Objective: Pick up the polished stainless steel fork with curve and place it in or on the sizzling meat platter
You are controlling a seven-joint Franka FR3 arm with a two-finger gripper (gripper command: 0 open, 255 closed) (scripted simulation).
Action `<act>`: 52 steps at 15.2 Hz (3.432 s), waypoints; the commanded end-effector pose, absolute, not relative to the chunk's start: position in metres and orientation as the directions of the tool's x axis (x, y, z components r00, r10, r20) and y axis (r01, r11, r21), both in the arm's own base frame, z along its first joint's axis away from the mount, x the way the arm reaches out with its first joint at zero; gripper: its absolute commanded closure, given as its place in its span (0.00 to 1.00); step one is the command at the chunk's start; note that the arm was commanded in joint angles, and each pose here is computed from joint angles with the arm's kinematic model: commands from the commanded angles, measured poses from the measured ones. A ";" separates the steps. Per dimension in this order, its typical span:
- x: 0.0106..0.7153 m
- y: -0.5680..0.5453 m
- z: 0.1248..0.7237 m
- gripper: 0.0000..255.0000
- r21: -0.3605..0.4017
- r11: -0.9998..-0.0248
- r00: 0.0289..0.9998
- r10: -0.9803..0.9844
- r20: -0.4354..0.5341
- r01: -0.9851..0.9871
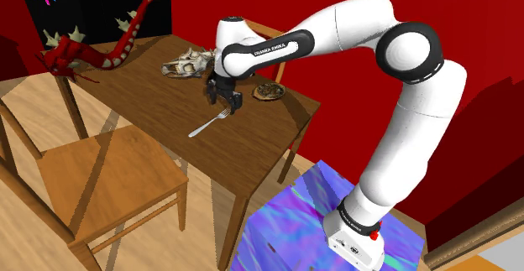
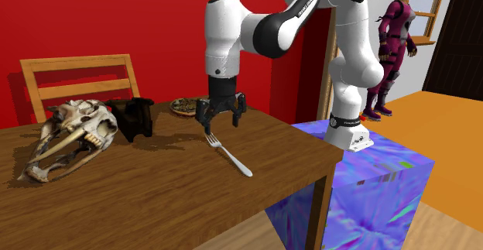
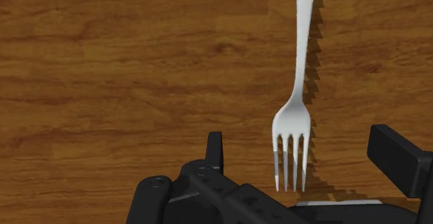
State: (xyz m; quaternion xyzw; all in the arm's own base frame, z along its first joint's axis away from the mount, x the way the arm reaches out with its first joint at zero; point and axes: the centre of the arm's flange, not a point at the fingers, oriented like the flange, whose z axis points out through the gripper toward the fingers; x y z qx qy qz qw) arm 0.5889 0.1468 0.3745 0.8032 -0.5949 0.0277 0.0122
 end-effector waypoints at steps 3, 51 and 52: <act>0.602 0.144 0.357 0.00 -0.019 -0.249 0.247 -0.967 0.065 -0.968; 0.605 0.129 0.450 1.00 -0.019 -0.249 0.247 -0.967 0.065 -0.968; 0.607 0.116 0.450 1.00 -0.019 -0.249 0.247 -0.967 0.065 -0.968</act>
